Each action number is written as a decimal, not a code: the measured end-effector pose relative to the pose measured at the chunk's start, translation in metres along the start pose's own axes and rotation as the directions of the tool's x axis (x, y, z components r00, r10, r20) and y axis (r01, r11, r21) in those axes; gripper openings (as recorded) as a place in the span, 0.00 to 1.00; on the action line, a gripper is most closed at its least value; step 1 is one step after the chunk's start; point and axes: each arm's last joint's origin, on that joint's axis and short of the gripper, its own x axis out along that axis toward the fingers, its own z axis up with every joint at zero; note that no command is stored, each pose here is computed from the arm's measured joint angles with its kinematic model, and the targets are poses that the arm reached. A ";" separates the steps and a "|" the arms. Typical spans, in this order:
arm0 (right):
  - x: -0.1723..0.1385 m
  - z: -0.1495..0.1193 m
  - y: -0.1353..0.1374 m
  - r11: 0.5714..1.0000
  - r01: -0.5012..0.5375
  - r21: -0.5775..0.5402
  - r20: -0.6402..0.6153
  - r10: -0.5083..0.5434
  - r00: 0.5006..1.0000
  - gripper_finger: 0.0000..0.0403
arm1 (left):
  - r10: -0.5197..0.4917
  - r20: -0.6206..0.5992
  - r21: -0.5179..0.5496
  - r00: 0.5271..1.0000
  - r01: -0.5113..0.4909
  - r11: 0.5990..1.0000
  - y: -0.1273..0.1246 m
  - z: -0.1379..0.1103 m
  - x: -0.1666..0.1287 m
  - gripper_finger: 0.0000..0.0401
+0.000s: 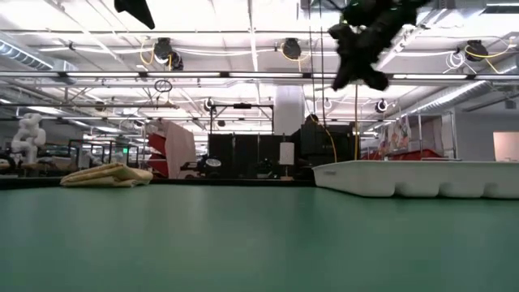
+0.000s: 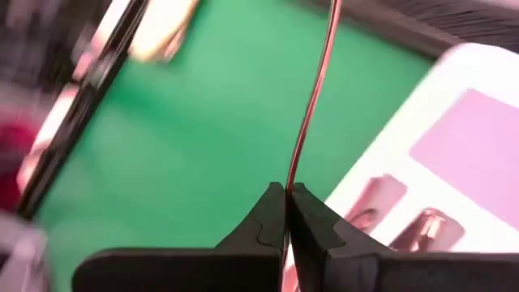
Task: Sort silverware
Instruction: Put the gold spoon into the silverware organizer
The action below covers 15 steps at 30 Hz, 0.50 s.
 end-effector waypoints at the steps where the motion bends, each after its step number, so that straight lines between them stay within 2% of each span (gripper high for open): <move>1: -0.001 -0.011 -0.006 0.998 0.036 0.053 0.062 -0.039 0.997 0.00 | 0.000 0.002 0.000 1.000 0.000 1.000 0.000 0.000 0.000 0.03; 4: -0.001 -0.051 -0.020 0.962 0.110 0.250 0.187 -0.159 0.969 0.00 | 0.004 0.016 0.000 1.000 -0.004 1.000 0.000 0.002 0.000 0.03; 6: 0.008 -0.078 -0.029 0.937 0.092 0.336 0.226 -0.175 0.958 0.00 | -0.004 0.033 -0.004 0.999 0.004 1.000 0.000 0.003 0.000 0.03; 10: 0.028 -0.112 -0.029 0.925 -0.077 0.371 0.322 -0.051 0.945 0.00 | -0.032 0.072 -0.003 0.997 0.032 0.999 0.000 0.006 0.000 0.03; 15: 0.058 -0.141 -0.037 0.895 -0.072 0.440 0.335 -0.089 0.938 0.00 | -0.027 0.106 -0.001 0.994 0.027 1.000 0.001 0.009 0.000 0.03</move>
